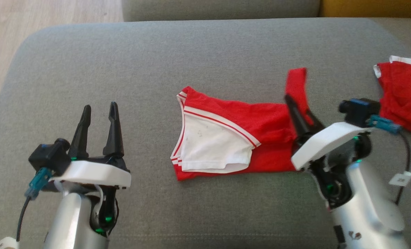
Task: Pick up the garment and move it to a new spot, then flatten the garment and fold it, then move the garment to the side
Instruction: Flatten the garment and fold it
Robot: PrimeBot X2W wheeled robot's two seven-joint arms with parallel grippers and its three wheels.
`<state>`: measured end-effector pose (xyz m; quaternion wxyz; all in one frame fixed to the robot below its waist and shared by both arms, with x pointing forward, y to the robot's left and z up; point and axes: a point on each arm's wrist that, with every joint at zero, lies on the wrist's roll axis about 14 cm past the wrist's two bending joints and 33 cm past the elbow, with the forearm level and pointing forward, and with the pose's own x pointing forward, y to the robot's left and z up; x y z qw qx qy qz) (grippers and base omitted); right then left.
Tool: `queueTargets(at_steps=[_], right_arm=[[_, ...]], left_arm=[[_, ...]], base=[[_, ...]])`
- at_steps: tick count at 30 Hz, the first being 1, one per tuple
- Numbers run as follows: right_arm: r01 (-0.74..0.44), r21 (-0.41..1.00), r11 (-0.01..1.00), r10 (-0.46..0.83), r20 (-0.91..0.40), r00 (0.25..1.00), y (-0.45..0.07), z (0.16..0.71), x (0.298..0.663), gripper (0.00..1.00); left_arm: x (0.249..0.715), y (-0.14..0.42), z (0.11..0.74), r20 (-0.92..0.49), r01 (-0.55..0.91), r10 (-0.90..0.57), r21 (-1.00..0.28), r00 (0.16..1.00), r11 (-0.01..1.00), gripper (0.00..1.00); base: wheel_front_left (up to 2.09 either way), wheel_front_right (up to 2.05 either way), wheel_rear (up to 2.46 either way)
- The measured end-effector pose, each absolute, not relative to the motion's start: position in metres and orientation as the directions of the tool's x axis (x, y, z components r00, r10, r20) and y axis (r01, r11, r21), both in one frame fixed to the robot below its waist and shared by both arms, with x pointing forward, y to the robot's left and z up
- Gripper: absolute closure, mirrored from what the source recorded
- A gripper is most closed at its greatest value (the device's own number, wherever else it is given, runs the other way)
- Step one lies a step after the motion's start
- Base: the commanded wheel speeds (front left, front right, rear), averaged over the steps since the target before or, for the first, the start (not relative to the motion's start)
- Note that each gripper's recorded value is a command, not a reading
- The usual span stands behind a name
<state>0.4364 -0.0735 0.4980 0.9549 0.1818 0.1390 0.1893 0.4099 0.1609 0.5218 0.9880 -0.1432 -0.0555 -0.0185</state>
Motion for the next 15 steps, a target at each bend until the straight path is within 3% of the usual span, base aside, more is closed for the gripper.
queueTargets(at_steps=[5, 15], right_arm=[[-0.408, 0.461, 0.788, 0.539, -0.195, 0.820, -0.026, 0.491, 0.428, 1.00], [-0.486, 0.545, 0.683, 0.670, -0.202, 0.714, 0.037, 0.469, 0.427, 1.00]], left_arm=[[0.407, 0.168, 0.514, 0.093, 0.028, 0.000, -0.295, 0.996, 0.955, 0.00], [0.399, 0.182, 0.502, 0.052, -0.030, 0.048, -0.314, 0.997, 0.949, 0.00]], base=[[0.00, 0.00, 0.00], [0.00, 0.00, 0.00]])
